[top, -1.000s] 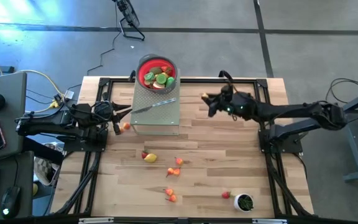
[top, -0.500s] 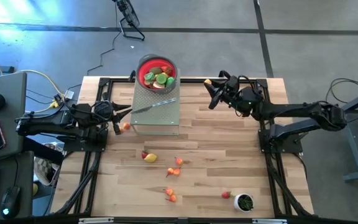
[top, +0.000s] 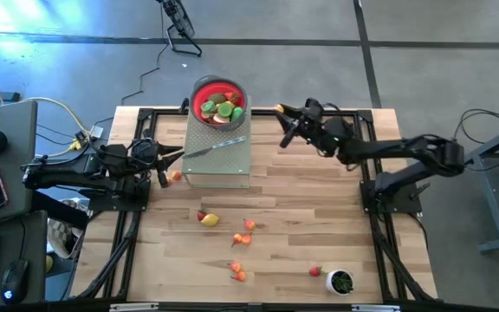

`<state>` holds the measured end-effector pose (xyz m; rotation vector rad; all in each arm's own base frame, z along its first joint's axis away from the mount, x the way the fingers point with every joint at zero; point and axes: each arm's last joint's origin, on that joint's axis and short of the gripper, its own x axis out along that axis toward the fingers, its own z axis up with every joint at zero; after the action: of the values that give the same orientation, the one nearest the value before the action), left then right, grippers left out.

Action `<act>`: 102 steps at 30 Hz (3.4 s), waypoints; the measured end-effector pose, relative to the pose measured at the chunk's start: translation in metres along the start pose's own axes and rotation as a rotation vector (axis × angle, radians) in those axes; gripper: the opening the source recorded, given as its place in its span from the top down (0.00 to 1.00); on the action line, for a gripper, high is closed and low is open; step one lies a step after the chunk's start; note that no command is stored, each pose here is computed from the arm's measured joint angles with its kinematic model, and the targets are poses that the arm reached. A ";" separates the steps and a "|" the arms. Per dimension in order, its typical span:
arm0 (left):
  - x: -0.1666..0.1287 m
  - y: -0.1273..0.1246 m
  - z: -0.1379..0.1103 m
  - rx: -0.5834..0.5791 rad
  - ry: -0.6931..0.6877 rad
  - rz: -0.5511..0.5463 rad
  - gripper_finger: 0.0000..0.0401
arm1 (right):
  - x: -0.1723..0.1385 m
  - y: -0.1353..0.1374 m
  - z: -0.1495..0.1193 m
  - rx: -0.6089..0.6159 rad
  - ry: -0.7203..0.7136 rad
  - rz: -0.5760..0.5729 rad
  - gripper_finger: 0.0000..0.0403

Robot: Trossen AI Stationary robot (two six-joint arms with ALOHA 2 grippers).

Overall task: Pick & Place Fruit
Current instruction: Put the orange pear into the red strainer on the shelf

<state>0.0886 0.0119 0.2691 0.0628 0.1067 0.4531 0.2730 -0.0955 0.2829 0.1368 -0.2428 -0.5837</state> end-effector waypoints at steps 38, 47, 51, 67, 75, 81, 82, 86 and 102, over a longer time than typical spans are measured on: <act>0.000 0.000 0.000 0.000 0.001 0.000 0.83 | 0.143 -0.007 -0.033 -0.226 0.270 0.045 0.53; 0.000 0.000 0.000 0.000 0.001 0.000 0.83 | 0.136 -0.005 -0.015 -0.233 0.269 0.011 0.46; 0.000 0.000 0.000 0.000 0.001 0.000 0.83 | 0.127 0.001 -0.001 -0.237 0.297 0.024 0.53; 0.000 -0.002 0.000 -0.020 0.000 -0.074 0.83 | 0.100 0.024 -0.001 -0.252 0.526 0.081 0.98; 0.000 -0.002 0.000 -0.044 0.002 -0.075 0.83 | 0.073 0.029 0.010 -0.221 0.565 0.116 0.98; 0.000 -0.002 -0.001 -0.184 0.017 -0.077 0.83 | 0.038 0.017 0.007 -0.149 0.530 0.070 0.99; 0.000 -0.002 -0.001 -0.207 0.018 -0.077 0.83 | 0.032 0.015 0.004 -0.135 0.524 0.062 0.99; 0.000 -0.003 -0.001 -0.268 0.025 -0.102 0.83 | 0.010 0.006 -0.002 -0.086 0.461 0.035 0.99; 0.010 -0.012 -0.008 -0.364 0.140 -0.208 0.83 | -0.012 -0.004 -0.009 -0.031 0.357 0.008 0.99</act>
<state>0.1016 0.0056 0.2597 -0.3354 0.1647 0.2633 0.2637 -0.0910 0.2709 0.2070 0.1114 -0.5450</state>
